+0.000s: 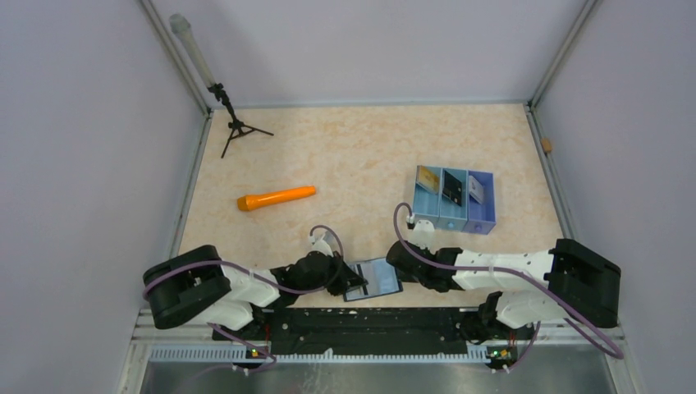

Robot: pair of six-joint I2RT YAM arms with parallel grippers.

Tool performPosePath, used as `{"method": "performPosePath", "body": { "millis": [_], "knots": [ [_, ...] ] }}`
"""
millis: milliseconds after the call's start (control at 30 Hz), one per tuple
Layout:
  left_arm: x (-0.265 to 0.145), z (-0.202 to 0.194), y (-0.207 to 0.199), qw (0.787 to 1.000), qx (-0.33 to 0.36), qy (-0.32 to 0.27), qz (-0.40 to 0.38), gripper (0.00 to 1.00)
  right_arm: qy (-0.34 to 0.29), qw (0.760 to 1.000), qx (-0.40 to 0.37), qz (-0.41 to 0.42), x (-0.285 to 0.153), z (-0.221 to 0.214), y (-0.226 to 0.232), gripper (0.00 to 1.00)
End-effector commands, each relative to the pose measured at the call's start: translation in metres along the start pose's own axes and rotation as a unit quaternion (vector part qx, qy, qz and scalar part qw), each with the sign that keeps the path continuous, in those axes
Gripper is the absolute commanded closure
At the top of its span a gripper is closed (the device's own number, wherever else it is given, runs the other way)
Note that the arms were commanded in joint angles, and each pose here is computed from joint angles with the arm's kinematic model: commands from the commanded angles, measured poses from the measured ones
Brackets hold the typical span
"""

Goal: Put the credit cards into the card holder
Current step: Insert the credit card into the card holder.

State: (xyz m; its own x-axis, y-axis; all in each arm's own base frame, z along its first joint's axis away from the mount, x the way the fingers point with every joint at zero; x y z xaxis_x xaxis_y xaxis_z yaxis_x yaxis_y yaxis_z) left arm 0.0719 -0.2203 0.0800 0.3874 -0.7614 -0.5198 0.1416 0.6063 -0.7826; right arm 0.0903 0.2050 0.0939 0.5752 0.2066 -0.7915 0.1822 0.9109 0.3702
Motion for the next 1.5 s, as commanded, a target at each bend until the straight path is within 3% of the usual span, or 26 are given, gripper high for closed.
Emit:
{"method": "performPosePath", "body": {
  "millis": [0,400,1133,1467],
  "knots": [
    [-0.006,-0.015,0.027,0.997,0.003,0.032,0.072,1.00,0.034,0.997,-0.033,-0.053,0.005,-0.015,-0.021,1.00],
    [-0.007,-0.016,0.030,0.996,-0.001,0.016,0.090,1.00,0.035,0.997,-0.034,-0.055,0.005,-0.015,-0.021,1.00],
    [0.009,-0.011,0.012,0.998,0.041,0.020,0.044,1.00,0.036,0.997,-0.040,-0.048,0.004,-0.018,-0.017,1.00],
    [0.009,-0.009,0.012,0.996,0.045,0.020,0.069,1.00,0.032,0.997,-0.039,-0.051,0.004,-0.018,-0.017,1.00]
  ]
}}
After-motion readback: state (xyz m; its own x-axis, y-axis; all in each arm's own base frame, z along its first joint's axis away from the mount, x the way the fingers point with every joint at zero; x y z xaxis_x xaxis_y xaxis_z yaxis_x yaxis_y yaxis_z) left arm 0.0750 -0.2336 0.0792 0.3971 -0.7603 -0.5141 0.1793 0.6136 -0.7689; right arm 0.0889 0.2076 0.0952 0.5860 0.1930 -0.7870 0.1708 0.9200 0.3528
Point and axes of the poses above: each gripper's point midway between its finger pads, its own x axis out along the fingers, its own y axis along the line the jaws close on, z = x × y, the point moved 10 cm from there along -x, back along the fingers, and after that the axes turned 14 degrees about x, right-handed, at the moved point
